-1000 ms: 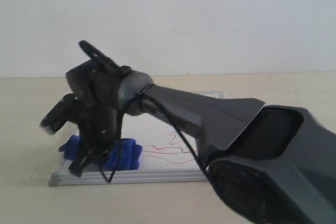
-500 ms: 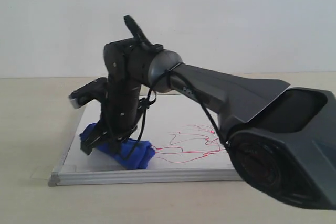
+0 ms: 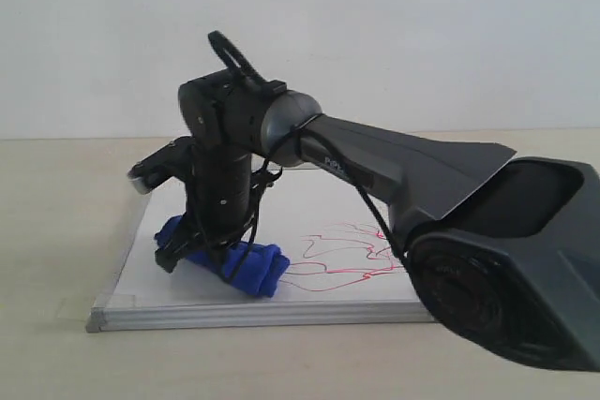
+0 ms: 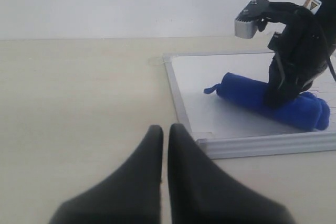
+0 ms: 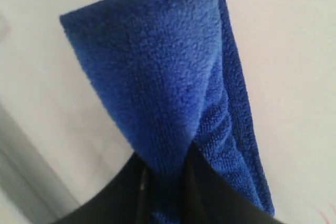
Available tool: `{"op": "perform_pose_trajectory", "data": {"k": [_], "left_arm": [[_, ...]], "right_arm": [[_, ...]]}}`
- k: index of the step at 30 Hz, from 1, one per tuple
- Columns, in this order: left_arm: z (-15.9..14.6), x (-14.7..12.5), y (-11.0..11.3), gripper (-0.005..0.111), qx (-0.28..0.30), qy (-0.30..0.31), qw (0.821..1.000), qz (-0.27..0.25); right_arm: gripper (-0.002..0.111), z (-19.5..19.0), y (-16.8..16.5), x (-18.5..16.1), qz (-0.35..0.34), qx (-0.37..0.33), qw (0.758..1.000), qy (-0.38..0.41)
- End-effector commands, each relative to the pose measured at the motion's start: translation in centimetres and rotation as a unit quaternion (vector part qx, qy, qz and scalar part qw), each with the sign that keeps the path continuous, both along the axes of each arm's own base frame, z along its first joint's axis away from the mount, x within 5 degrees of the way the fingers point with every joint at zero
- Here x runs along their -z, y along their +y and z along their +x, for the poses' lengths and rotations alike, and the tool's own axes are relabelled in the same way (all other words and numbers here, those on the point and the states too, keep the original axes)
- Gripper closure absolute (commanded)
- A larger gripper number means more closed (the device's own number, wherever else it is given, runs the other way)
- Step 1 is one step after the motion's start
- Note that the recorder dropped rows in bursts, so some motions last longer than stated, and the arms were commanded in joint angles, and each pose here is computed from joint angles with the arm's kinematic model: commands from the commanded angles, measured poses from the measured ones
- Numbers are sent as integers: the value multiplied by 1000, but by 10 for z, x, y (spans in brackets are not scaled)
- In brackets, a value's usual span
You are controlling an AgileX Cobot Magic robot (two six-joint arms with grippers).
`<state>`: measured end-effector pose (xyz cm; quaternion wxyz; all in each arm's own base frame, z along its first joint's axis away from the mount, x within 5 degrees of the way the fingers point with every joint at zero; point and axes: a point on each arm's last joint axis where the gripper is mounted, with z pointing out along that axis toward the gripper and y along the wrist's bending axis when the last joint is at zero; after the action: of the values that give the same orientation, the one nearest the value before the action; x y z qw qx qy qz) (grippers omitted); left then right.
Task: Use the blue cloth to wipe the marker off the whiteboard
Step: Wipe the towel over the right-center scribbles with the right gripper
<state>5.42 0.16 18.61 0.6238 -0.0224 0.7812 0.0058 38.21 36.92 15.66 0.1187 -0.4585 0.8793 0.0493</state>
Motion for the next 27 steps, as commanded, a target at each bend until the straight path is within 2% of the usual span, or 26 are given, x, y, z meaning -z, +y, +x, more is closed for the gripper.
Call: {"op": "perform_pose_trajectory", "data": {"k": [1, 9, 13, 17, 20, 23, 27], "left_arm": [[0, 1, 0, 103, 0, -2, 1000, -3], [0, 1, 0, 103, 0, -2, 1000, -3], [0, 1, 0, 103, 0, -2, 1000, -3], [0, 1, 0, 103, 0, -2, 1000, -3], [0, 1, 0, 103, 0, -2, 1000, -3], [0, 1, 0, 103, 0, -2, 1000, -3], [0, 1, 0, 103, 0, -2, 1000, -3]], "right_arm": [[109, 22, -34, -9, -9, 46, 999, -1], [109, 21, -101, -12, -68, 88, 993, 40], [109, 18, -108, -15, -58, 111, 991, 56], [109, 11, -81, -6, 36, 138, 986, 89], [109, -1, -50, 8, 84, 118, 984, 99], [109, -25, -18, 24, 82, 75, 989, 103], [109, -50, 5, 36, 51, 1, 995, 87]]}}
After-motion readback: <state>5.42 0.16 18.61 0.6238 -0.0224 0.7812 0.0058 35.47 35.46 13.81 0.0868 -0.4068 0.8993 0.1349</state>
